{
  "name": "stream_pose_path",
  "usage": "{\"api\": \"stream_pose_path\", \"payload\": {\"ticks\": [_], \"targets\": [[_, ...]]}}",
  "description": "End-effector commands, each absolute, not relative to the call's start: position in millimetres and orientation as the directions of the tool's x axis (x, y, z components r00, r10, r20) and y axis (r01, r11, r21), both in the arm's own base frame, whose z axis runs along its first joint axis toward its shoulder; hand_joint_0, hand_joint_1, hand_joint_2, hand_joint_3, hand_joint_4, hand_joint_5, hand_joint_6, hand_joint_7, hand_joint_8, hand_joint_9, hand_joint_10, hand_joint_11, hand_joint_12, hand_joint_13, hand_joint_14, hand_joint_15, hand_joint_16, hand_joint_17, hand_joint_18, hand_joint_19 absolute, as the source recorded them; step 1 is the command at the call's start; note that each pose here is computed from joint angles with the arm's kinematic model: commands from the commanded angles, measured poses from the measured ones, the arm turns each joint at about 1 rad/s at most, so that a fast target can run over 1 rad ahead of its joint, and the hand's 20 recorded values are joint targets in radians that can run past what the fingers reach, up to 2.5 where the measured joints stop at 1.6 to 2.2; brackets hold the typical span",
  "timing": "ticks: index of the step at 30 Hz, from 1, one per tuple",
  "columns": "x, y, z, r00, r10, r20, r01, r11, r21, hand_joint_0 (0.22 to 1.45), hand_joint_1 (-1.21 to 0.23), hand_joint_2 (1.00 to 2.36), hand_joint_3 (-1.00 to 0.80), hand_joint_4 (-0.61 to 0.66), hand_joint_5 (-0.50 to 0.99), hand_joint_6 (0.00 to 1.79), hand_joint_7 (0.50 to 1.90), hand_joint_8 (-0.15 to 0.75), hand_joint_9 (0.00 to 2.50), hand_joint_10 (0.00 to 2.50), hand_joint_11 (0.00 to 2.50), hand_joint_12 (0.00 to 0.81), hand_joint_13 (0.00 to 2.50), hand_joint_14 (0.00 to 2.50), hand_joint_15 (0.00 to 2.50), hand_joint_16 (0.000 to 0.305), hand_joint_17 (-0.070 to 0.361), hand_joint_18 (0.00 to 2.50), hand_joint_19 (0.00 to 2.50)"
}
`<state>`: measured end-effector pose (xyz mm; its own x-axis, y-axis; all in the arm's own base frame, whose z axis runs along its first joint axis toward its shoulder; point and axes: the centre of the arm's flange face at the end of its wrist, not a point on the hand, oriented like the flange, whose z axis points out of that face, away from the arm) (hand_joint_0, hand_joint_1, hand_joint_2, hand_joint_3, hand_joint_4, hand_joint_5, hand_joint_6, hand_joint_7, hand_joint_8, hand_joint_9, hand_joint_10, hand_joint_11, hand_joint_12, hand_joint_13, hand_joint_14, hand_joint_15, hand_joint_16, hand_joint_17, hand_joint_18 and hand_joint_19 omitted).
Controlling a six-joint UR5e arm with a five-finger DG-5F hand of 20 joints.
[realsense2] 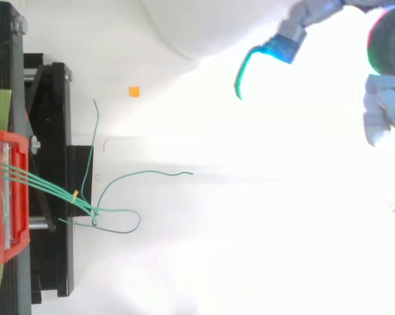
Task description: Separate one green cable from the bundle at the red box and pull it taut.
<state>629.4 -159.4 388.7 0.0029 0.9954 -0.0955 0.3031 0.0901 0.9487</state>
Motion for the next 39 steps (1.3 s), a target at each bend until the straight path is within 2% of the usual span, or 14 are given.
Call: {"api": "stream_pose_path", "payload": {"ticks": [1,6,8,13,14,15,16,19,21,26,30,33,39], "targets": [[661,-166,401,-0.001,0.988,-0.153,0.235,0.149,0.961,0.33,-0.36,1.0,-0.5,0.23,-0.26,0.5,0.67,0.399,1.65,0.02,0.62,0.467,1.44,0.01,0.26,0.082,0.184,2.0,0.0],[688,-162,369,-0.012,0.982,-0.189,0.189,0.188,0.964,0.34,-0.36,1.0,-0.5,0.23,-0.26,0.5,0.67,0.404,1.64,0.02,0.62,0.468,1.42,0.01,0.26,0.082,0.184,1.98,0.0],[690,-162,368,-0.016,0.976,-0.218,0.179,0.217,0.959,0.33,-0.36,1.0,-0.5,0.23,-0.26,0.5,0.67,0.4,1.64,0.02,0.63,0.468,1.42,0.01,0.26,0.081,0.183,1.97,0.0],[701,-159,344,-0.033,0.966,-0.256,0.185,0.258,0.948,0.34,-0.36,1.0,-0.5,0.23,-0.26,0.5,0.67,0.397,1.63,0.02,0.64,0.471,1.42,0.01,0.25,0.081,0.182,1.97,0.0],[709,-158,320,-0.04,0.967,-0.252,0.203,0.255,0.945,0.34,-0.36,1.0,-0.5,0.23,-0.26,0.5,0.67,0.397,1.63,0.02,0.63,0.471,1.42,0.01,0.25,0.081,0.182,1.97,0.0],[711,-157,317,-0.044,0.968,-0.248,0.201,0.252,0.947,0.34,-0.36,1.0,-0.5,0.23,-0.26,0.5,0.67,0.397,1.64,0.02,0.63,0.472,1.42,0.01,0.26,0.081,0.183,1.96,0.0],[718,-155,300,-0.054,0.968,-0.243,0.201,0.249,0.947,0.34,-0.36,1.0,-0.5,0.23,-0.26,0.5,0.67,0.4,1.64,0.02,0.63,0.47,1.41,0.01,0.25,0.081,0.182,1.96,0.0],[731,-148,286,-0.063,0.973,-0.224,0.151,0.231,0.961,0.34,-0.36,1.0,-0.5,0.24,-0.26,0.5,0.67,0.401,1.64,0.02,0.63,0.473,1.41,0.01,0.26,0.08,0.18,1.95,0.0],[738,-142,286,-0.059,0.976,-0.208,0.112,0.214,0.97,0.34,-0.36,1.0,-0.5,0.24,-0.26,0.5,0.67,0.396,1.64,0.02,0.64,0.468,1.41,0.01,0.26,0.08,0.179,1.93,0.0],[746,-129,267,-0.074,0.977,-0.198,0.116,0.205,0.972,0.34,-0.36,1.0,-0.5,0.23,-0.25,0.5,0.67,0.394,1.64,0.02,0.71,0.466,1.4,0.01,0.29,0.079,0.178,1.89,0.0],[767,-110,220,-0.088,0.985,-0.147,0.098,0.155,0.983,0.34,-0.37,1.0,-0.5,0.24,-0.25,0.5,0.68,0.392,1.64,0.02,0.71,0.469,1.4,0.01,0.29,0.079,0.177,1.89,0.0],[774,-97,223,-0.085,0.99,-0.109,0.054,0.114,0.992,0.34,-0.37,1.0,-0.5,0.24,-0.25,0.5,0.68,0.386,1.65,0.02,0.74,0.465,1.4,0.01,0.3,0.079,0.178,1.88,0.0],[777,-81,226,-0.067,0.996,-0.054,0.068,0.059,0.996,0.34,-0.37,1.0,-0.5,0.24,-0.24,0.5,0.69,0.386,1.64,0.03,0.81,0.466,1.4,0.01,0.32,0.079,0.178,1.86,0.0]]}}
